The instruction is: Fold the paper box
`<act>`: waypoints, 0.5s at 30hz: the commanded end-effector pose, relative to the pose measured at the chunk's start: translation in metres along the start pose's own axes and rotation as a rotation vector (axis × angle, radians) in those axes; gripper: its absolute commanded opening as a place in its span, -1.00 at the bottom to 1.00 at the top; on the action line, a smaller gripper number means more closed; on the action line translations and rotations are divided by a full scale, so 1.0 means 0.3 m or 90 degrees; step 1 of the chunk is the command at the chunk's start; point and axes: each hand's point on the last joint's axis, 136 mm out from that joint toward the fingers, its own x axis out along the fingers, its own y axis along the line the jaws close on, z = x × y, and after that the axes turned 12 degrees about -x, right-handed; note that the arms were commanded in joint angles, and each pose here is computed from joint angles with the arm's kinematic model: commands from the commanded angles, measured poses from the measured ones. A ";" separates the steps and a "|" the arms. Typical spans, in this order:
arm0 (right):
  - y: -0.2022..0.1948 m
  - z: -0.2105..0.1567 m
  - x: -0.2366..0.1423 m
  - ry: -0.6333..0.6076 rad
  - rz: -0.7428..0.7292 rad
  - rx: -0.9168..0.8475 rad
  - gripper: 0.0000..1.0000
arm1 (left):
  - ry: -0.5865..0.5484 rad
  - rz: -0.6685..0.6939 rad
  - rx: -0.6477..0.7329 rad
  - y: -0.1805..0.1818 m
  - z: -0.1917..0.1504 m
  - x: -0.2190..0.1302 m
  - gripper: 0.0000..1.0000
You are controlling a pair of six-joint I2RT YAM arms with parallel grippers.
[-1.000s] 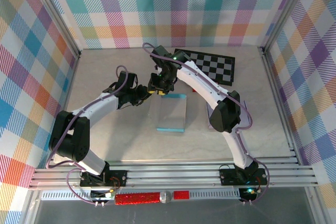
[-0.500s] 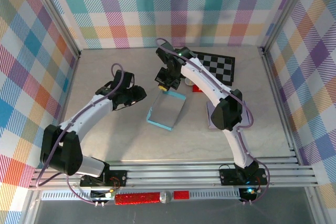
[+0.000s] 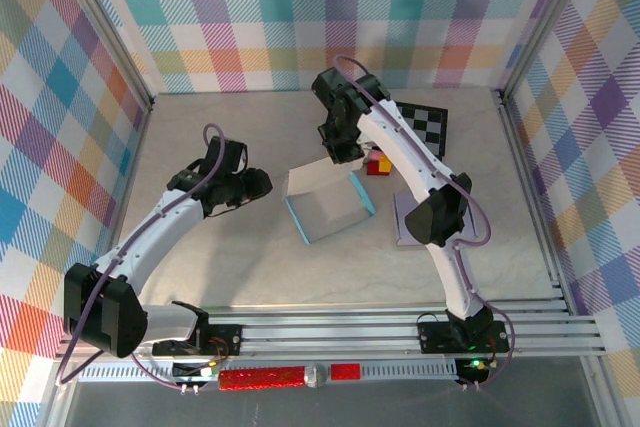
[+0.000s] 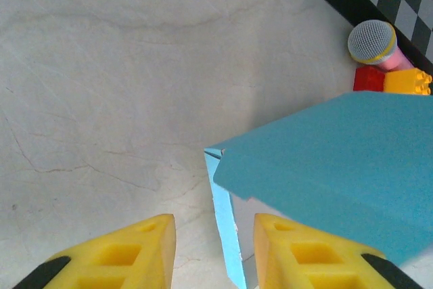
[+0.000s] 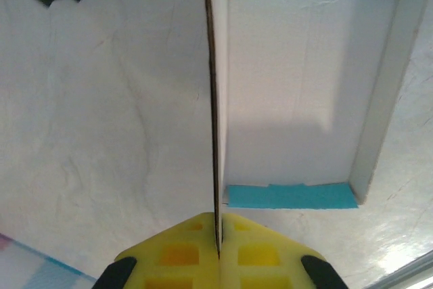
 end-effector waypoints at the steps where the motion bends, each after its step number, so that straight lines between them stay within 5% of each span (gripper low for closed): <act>1: -0.001 0.010 0.031 0.021 -0.008 0.099 -1.00 | 0.045 -0.001 0.029 0.018 -0.061 -0.007 -0.27; 15: 0.044 0.079 0.009 -0.007 0.055 -0.081 -0.32 | 0.102 -0.015 0.127 -0.035 -0.068 0.025 -0.19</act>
